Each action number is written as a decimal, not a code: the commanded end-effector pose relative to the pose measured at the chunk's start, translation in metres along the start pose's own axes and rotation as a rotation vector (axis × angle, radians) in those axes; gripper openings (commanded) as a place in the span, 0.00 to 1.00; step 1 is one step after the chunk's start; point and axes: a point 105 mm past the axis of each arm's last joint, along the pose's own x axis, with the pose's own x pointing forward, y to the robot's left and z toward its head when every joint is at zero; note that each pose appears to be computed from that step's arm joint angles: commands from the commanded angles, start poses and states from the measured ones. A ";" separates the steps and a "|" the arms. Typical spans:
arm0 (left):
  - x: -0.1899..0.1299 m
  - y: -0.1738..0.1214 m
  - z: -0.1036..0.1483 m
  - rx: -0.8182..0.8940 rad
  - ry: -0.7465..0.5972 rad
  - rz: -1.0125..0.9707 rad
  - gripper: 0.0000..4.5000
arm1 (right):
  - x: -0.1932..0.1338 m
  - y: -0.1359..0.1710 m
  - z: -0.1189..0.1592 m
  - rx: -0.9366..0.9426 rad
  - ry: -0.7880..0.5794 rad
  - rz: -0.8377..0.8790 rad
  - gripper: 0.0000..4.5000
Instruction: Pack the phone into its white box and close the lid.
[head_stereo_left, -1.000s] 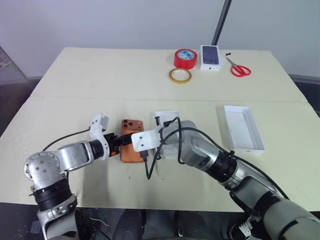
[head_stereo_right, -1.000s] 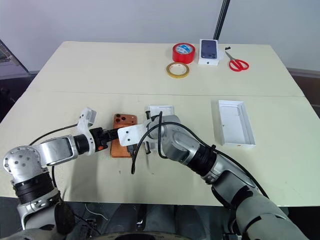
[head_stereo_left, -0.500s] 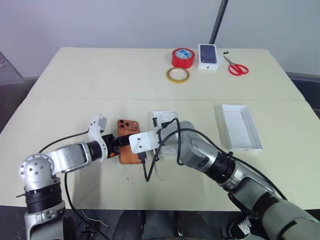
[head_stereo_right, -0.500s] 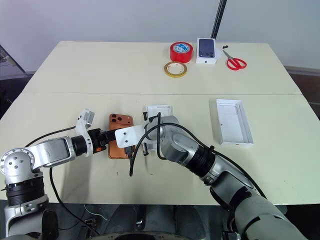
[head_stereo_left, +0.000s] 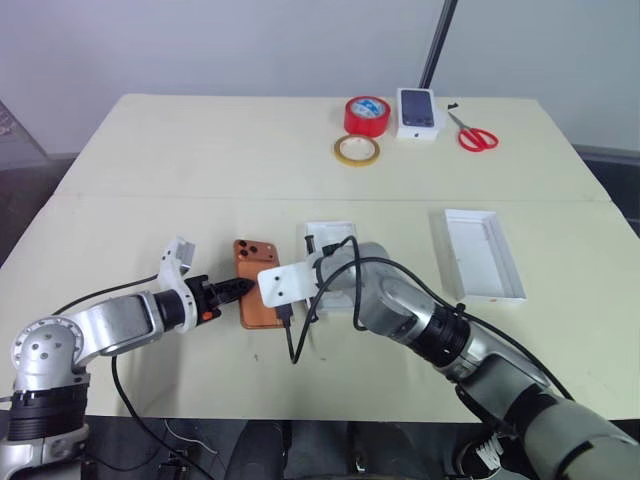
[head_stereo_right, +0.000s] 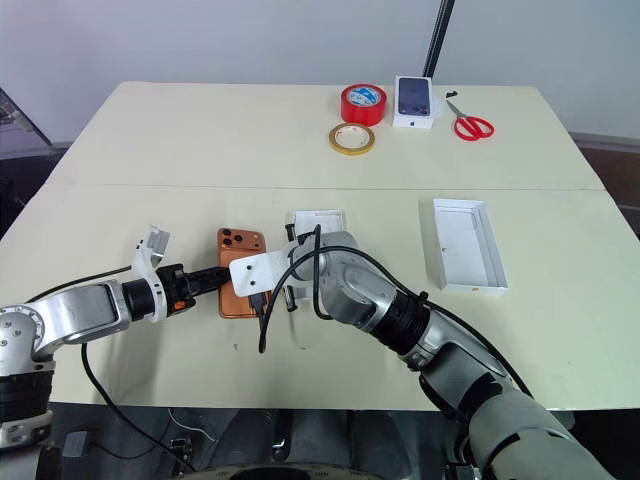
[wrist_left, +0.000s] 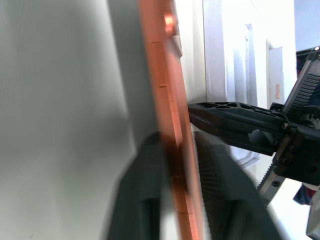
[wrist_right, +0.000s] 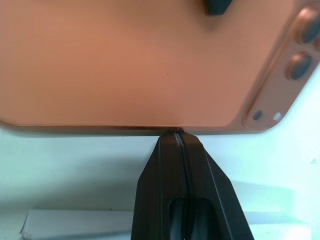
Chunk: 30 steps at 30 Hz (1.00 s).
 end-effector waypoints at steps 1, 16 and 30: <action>-0.001 -0.005 -0.001 -0.002 -0.003 -0.010 0.00 | -0.003 -0.005 0.010 -0.019 -0.040 -0.026 0.00; -0.003 -0.044 0.023 -0.018 -0.213 -0.156 0.00 | -0.096 -0.046 -0.007 0.395 -0.410 -0.261 0.00; 0.038 -0.094 0.016 -0.024 -0.143 -0.286 0.00 | -0.130 -0.038 -0.067 0.685 -0.383 -0.308 0.00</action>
